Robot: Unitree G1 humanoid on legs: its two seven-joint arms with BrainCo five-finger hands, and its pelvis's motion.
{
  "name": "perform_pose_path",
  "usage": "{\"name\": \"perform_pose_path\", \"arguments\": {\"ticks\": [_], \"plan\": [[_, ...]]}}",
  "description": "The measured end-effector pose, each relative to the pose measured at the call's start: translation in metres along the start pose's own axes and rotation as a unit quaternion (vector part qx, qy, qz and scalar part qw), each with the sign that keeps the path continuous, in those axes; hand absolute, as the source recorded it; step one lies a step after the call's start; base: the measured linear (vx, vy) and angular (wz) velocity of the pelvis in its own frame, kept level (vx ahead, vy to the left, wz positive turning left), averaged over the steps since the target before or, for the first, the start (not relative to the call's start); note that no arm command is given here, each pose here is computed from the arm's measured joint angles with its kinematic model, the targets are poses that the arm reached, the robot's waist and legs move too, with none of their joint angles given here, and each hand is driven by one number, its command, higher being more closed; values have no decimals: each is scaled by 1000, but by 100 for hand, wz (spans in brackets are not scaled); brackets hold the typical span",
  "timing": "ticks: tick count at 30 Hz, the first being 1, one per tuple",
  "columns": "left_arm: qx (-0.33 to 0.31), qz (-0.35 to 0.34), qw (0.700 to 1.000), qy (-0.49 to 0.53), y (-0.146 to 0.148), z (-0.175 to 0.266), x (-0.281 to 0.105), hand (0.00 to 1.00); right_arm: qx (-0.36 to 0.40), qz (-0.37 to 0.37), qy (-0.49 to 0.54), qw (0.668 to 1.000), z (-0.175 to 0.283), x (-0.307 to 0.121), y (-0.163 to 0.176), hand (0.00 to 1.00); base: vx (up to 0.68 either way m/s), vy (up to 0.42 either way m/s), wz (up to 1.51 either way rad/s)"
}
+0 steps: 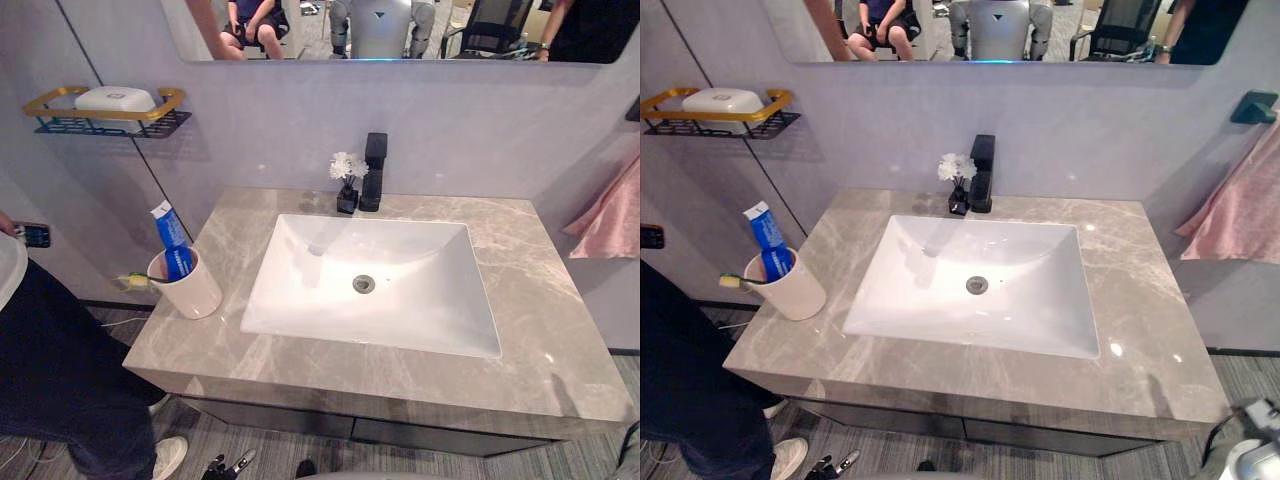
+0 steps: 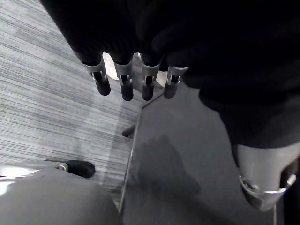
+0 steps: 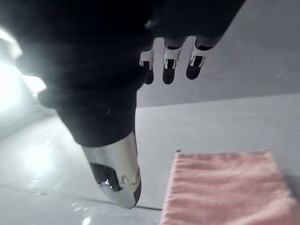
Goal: Organize washtable
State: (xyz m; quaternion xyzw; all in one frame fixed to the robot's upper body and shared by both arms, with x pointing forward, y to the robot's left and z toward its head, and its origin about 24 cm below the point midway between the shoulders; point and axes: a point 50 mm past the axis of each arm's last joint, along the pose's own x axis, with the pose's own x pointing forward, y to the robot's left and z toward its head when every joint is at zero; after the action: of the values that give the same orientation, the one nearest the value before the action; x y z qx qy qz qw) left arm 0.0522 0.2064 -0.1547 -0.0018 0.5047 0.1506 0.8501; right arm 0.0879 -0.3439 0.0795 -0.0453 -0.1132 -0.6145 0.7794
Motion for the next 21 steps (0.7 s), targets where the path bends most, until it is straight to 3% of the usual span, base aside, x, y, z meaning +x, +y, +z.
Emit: {"name": "perform_pose_path", "arguments": {"ticks": [5, 12, 21], "plan": [[-53, -25, 998, -22, -30, 15, 2, 0, -19, -26, 49, 998, -21, -5, -5, 0, -8, 11, -12], [-63, -11, 998, -26, -34, 20, 3, 0, -81, -89, 180, 976, -78, -24, -30, 0, 16, 5, -3], [-64, -4, 998, -11, -30, 15, 3, 0, -132, -35, 283, 949, -117, -54, -46, 0, 23, 7, -1]]}}
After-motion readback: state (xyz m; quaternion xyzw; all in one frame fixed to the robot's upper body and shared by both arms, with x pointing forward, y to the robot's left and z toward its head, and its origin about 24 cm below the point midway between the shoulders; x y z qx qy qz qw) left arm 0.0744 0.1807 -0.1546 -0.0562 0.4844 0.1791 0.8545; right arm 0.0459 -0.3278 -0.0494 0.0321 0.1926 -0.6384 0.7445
